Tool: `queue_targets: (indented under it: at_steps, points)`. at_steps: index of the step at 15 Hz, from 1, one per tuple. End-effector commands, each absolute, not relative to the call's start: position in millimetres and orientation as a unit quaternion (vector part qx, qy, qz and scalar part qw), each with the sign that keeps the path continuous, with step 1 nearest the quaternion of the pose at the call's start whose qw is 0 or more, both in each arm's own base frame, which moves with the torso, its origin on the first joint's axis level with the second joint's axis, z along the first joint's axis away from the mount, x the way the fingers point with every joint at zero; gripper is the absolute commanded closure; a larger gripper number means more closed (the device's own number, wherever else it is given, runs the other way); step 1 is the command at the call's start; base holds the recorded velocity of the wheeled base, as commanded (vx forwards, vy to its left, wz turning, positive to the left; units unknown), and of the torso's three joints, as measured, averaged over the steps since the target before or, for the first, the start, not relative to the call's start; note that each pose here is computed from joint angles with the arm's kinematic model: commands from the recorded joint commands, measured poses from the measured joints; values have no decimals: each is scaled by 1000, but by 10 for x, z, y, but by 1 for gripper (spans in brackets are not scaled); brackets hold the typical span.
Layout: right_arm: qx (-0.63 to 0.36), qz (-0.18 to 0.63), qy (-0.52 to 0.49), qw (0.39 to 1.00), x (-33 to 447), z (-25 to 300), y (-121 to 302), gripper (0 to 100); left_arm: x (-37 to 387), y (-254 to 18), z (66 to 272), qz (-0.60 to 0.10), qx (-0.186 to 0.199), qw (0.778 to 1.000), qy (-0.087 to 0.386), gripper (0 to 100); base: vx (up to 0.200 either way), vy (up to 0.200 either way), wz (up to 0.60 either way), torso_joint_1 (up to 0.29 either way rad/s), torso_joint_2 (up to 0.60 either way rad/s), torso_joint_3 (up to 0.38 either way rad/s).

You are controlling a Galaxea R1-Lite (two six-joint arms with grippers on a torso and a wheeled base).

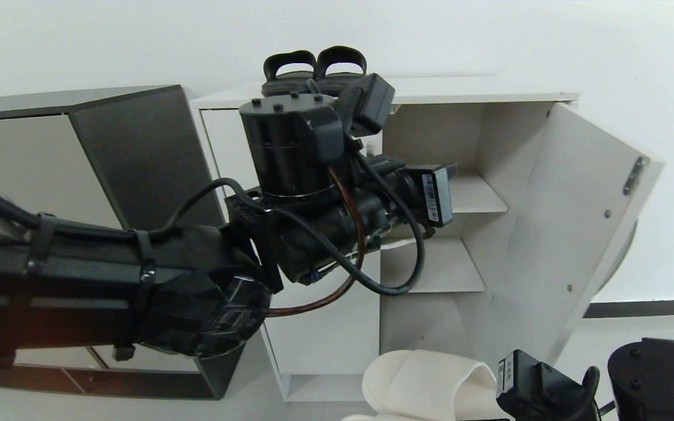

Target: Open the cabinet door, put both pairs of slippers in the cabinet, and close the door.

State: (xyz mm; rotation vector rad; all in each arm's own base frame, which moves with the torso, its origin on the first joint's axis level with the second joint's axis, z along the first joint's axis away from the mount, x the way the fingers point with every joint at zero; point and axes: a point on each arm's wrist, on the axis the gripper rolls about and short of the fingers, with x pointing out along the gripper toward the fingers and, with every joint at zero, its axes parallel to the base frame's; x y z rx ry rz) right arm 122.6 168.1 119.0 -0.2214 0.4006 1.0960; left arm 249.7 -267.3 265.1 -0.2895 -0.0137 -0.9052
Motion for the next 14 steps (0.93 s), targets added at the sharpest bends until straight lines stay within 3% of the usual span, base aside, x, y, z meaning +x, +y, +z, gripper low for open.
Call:
queue_targets:
  at_steps: [1,4,6,8,9,10,11,12,14]
  points:
    - [-98,492,187,845,1305,1218,1717,100,2460,-2322,2854,-388,-151,909,-37,100,0,0,0,0,0,0]
    - [-44,329,183,925,1538,1322,1887,100,2075,-1628,2973,-330,-131,933,-61,100,0,0,0,0,0,0]
    - [-32,218,161,962,1709,1368,2000,100,1641,-1141,2890,-267,-87,959,-38,100,0,0,0,0,0,0]
    - [-36,157,145,976,1825,1401,2023,100,1219,-804,2912,-217,-76,972,-41,100,0,0,0,0,0,0]
    - [-39,114,139,983,1913,1404,2022,100,888,-418,2827,-133,-44,990,-34,100,0,0,0,0,0,0]
    - [-43,90,139,985,1955,1388,1989,100,687,-222,2703,-69,-23,997,-26,100,0,0,0,0,0,0]
    - [-42,85,138,986,1975,1391,1979,100,580,-152,2644,-43,-23,998,-29,100,0,0,0,0,0,0]
    - [-41,81,138,986,1994,1399,1968,100,280,1,2400,35,-25,998,-38,100,0,0,0,0,0,0]
    - [-47,79,144,985,2000,1353,1974,100,86,71,1967,140,-19,990,-19,100,0,0,0,0,0,0]
